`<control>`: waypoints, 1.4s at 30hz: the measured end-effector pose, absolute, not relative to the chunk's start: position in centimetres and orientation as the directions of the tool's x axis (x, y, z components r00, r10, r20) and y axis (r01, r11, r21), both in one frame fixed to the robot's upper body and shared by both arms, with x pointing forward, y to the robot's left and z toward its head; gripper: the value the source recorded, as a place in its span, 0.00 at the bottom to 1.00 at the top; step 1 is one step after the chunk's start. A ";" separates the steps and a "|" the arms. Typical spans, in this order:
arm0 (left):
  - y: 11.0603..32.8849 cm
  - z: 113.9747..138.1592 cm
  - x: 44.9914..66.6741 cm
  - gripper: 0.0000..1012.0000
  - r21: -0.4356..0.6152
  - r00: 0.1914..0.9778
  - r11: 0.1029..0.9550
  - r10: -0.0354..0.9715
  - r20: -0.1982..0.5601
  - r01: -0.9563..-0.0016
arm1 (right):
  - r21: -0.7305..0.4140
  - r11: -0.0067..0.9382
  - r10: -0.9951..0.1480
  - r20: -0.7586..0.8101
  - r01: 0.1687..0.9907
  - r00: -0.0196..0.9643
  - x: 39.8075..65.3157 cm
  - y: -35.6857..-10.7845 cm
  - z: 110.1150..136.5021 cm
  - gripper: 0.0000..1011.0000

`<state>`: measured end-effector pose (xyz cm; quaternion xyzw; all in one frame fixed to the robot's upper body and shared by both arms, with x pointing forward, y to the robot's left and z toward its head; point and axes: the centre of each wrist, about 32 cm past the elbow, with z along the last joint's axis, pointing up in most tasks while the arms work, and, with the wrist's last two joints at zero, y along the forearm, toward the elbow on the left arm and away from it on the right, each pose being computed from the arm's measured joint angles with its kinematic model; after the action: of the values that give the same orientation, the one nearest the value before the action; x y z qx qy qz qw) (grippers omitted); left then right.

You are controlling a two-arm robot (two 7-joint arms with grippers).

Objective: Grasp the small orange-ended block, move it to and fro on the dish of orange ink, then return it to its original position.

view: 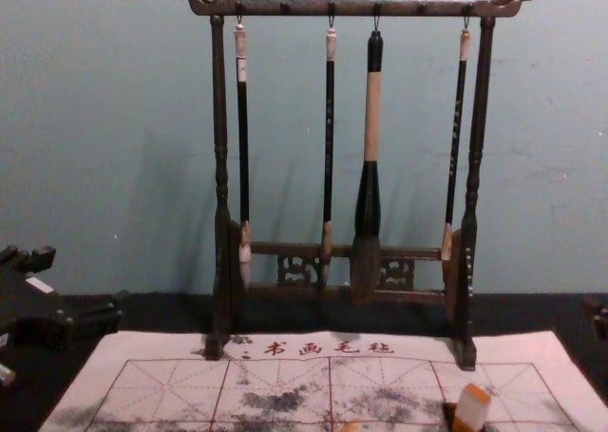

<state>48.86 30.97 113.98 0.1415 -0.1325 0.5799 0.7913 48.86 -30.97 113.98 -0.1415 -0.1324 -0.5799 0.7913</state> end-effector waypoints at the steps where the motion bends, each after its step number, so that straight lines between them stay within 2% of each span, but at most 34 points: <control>1: 31.0 114.0 48.9 0.99 0.070 0.292 0.287 0.880 0.374 -0.955 | -0.070 0.287 -0.880 0.374 0.955 0.292 48.9 -31.0 114.0 0.99; 31: 31.0 114.0 48.9 0.99 0.070 0.292 0.287 0.880 0.374 -0.955 | -0.070 0.287 -0.881 0.373 0.955 0.292 48.8 -31.0 114.0 0.99; 36: 31.0 114.0 48.9 0.99 0.070 0.292 0.287 0.880 0.374 -0.955 | -0.071 0.310 -0.878 0.360 0.948 0.314 48.0 -31.3 114.3 0.99; 42: 31.0 114.0 48.9 0.99 0.070 0.292 0.287 0.880 0.374 -0.955 | -0.093 0.369 -0.872 0.309 0.925 0.379 45.9 -31.4 114.4 0.99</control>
<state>48.86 30.97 113.98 0.1415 -0.1325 0.5799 0.7913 45.88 -31.40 114.40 -0.1262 -0.1043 -0.5474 0.8207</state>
